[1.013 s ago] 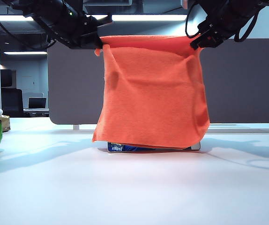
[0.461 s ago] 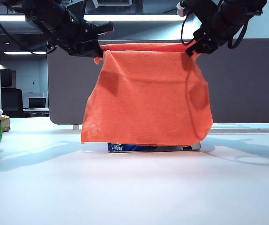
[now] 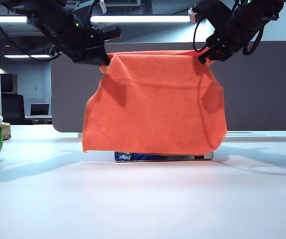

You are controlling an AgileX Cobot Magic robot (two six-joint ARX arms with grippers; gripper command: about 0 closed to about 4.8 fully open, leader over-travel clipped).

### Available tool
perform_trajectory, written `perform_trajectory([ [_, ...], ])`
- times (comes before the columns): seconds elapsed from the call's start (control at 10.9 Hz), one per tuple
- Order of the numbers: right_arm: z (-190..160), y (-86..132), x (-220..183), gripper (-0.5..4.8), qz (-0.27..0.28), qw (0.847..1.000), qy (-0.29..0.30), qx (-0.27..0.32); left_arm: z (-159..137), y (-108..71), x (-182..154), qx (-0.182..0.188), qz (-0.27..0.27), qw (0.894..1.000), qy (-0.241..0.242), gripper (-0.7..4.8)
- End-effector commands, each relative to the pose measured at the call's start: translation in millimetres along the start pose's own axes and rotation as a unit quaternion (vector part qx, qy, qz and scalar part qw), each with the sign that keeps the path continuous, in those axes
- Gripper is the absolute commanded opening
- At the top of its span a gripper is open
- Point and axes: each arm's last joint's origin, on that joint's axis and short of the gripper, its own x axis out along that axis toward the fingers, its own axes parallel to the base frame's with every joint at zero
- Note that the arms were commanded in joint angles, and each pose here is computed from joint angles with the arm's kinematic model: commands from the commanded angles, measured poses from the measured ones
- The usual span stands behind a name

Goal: Pick up the cloth from the table and use it to cover the mirror.

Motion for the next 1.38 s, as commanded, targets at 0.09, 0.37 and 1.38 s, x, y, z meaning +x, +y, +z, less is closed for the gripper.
perform_trajectory([
  [0.09,-4.0,-5.6,-0.4,0.03,-0.012,1.000,0.024,0.000,-1.3,2.0,-0.7,0.002,0.026,1.000,0.015,-0.06],
  [0.37,-10.0,-6.9,-0.4,1.27,-0.022,0.998,0.057,-0.002,-1.8,2.1,-0.7,0.001,0.028,0.999,0.017,1.15],
  [1.38,1.6,-8.9,-2.4,1.27,0.026,0.999,-0.028,0.005,-1.7,1.3,-0.6,0.002,0.023,1.000,0.017,1.61],
])
